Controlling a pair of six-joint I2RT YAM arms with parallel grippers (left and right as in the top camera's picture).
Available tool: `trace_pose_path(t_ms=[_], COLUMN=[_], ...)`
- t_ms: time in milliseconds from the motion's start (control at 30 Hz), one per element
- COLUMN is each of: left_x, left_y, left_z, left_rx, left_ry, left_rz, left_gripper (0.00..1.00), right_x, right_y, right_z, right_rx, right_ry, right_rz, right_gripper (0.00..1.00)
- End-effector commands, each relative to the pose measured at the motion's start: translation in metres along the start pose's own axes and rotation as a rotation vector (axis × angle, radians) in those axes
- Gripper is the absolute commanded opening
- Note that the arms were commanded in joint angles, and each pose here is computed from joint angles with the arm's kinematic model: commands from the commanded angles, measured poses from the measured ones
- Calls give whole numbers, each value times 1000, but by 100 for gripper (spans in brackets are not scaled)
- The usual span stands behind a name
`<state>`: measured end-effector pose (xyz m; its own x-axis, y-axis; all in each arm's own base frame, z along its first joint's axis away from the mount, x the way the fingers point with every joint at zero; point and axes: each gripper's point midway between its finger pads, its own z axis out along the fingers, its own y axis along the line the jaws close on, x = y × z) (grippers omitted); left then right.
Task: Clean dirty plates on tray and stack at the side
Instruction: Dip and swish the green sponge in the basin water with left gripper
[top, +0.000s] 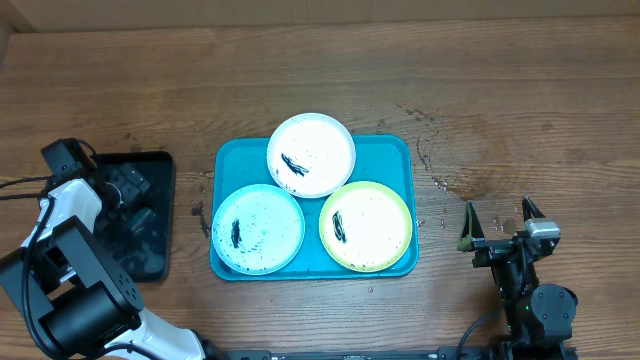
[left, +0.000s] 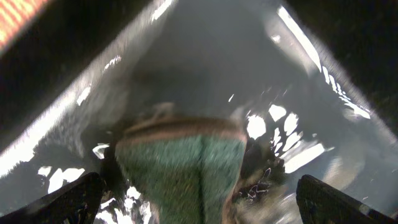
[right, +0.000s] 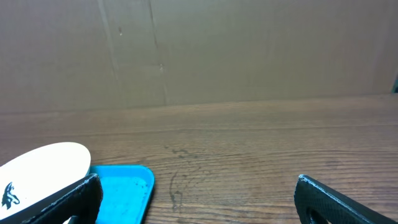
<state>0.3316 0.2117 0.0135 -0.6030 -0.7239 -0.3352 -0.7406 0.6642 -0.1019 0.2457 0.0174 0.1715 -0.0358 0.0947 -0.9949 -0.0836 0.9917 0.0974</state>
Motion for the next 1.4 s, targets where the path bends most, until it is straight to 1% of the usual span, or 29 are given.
trace_pose_path(t_ms=[0,33,133,200,267,567,667,800,933,1067,1133,1167,1200,1267,1300,1333,1367], left_x=[-4,-6,-12,-13,-13,-8,-11,-8,-1,-7,-8,-9,-9,-9,-9,-9,-9], left_y=[1,1,-1,-2,-2,1,7,10,12,10,10,10,10,9,9,10,10], left_z=[6,5,5,5,5,6,5,11,23,24,24,24,23,24,24,24,24], left_rx=[-8,-6,3,4,3,-7,-46,-56,-66,-58,-58,-57,-58,-57,-56,-56,-57], left_ry=[-22,-29,-56,-59,-58,-39,-54,-40,-11,-37,-41,-43,-44,-43,-43,-42,-42], left_rz=[-2,-2,-3,-3,-3,-2,-3,4,9,14,31,40,41,41,41,41,41], left_gripper=[100,99,80,77,72,75,78,78,70,70,63,54,49,32,26,13,6], right_x=[2,2,2,2,2,2,2,2,2,2,2,2,2,2,2,2,2], right_y=[-3,-3,-3,-3,-3,-3,-3,-3,-3,-3,-3,-3,-3,-3,-3,-3,-3], right_z=[0,0,0,0,0,0,0,0,0,0,0,0,0,0,0,0,0], right_rx=[14,14,13,13,14,14,14,13,14,14,13,13,14,13,13,14,13], right_ry=[-2,-2,-2,-2,-2,-2,-2,-2,-2,-2,-2,-2,-2,-2,-2,-2,-2], right_rz=[-1,-1,-1,-1,-1,-1,-1,-1,-1,-1,-1,-1,-1,0,-1,-1,-1], right_gripper=[100,100,100,100,100,100,100,100,100,100,100,100,100,100,100,100,100])
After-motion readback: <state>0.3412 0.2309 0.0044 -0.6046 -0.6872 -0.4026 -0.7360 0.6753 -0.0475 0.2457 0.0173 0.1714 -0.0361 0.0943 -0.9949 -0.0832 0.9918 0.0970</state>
